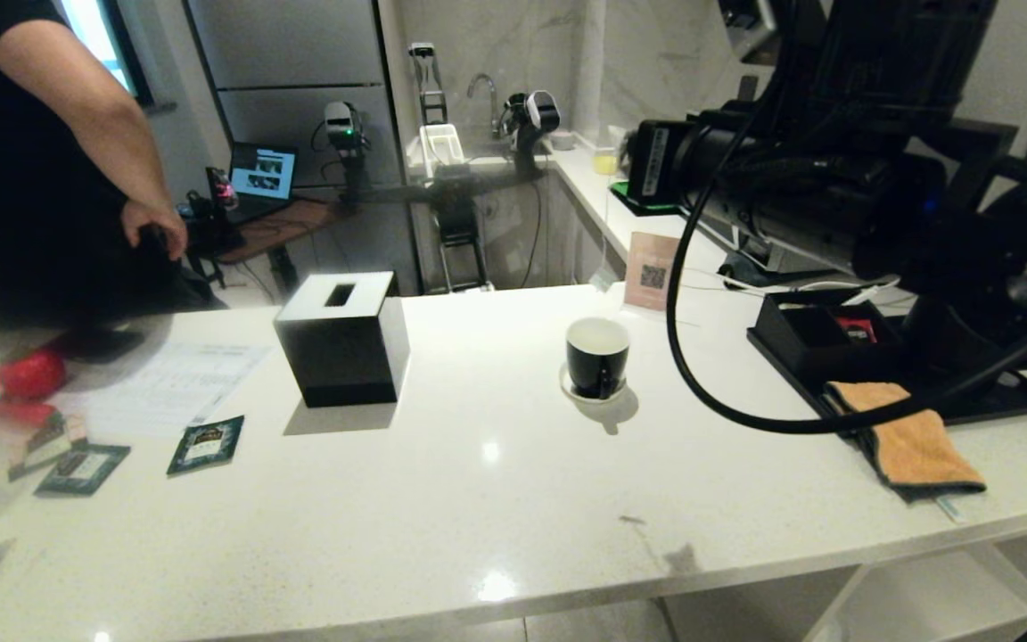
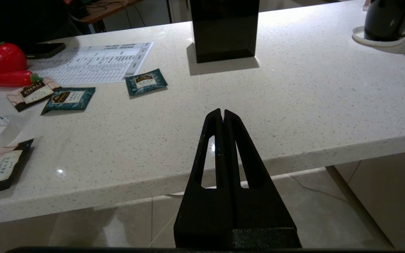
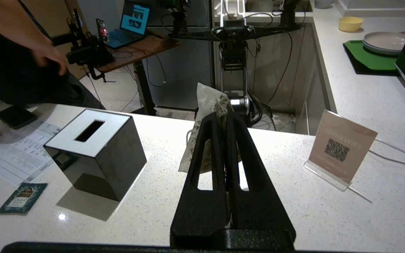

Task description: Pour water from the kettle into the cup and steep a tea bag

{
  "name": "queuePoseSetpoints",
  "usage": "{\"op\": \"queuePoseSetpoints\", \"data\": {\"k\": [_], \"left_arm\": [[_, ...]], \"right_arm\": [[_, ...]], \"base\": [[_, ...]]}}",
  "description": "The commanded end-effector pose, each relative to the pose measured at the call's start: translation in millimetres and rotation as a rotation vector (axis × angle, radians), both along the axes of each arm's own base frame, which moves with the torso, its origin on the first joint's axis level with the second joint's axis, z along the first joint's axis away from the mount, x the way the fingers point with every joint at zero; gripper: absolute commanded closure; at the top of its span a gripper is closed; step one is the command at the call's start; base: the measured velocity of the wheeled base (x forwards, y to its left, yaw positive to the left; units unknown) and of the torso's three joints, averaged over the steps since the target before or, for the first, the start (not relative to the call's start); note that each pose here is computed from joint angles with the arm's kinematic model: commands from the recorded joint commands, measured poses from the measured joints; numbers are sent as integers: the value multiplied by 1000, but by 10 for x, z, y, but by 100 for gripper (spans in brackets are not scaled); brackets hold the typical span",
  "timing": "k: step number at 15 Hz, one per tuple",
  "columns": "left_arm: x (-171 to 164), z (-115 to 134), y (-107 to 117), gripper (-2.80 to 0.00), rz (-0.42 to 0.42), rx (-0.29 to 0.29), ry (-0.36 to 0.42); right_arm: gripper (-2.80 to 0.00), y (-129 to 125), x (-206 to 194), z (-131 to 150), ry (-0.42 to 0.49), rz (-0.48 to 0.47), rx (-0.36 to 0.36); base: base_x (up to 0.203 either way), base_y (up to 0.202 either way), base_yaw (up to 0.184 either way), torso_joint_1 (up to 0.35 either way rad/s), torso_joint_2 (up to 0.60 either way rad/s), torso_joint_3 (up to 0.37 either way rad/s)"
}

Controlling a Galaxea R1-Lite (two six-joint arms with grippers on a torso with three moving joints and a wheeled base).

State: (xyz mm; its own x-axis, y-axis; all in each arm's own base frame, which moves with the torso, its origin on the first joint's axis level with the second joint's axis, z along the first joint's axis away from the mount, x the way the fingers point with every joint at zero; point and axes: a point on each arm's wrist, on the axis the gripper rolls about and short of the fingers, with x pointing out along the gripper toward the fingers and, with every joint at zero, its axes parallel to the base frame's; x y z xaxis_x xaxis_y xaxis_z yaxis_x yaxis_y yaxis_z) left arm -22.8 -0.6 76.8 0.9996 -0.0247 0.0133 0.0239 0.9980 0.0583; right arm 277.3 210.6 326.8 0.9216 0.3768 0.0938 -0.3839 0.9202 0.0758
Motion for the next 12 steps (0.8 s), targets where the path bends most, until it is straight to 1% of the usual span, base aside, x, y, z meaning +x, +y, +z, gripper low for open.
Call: {"op": "queuePoseSetpoints", "data": {"k": [1,2,3,8,12], "left_arm": [[1,1,0,0,1,-22,2],[1,-1,3,0,14,-71,4],[1,-2,6,0,28,-94,5],[1,-7,6,0,25,-80,10],[1,-5,6,0,27,-84,8]], "right_arm": [[0,-13,-11,-19,6,-16,-3],[0,-17,-12,-39,12,-30,-6],[0,-23,-17,-47,15,-35,-7],[0,-18,-58,-11,6,-27,-1],[0,-7,-131,-23,12,-12,-6]], "base": [[0,0,0,0,0,0],[0,0,0,0,0,0],[0,0,0,0,0,0],[0,0,0,0,0,0],[0,0,0,0,0,0]]}}
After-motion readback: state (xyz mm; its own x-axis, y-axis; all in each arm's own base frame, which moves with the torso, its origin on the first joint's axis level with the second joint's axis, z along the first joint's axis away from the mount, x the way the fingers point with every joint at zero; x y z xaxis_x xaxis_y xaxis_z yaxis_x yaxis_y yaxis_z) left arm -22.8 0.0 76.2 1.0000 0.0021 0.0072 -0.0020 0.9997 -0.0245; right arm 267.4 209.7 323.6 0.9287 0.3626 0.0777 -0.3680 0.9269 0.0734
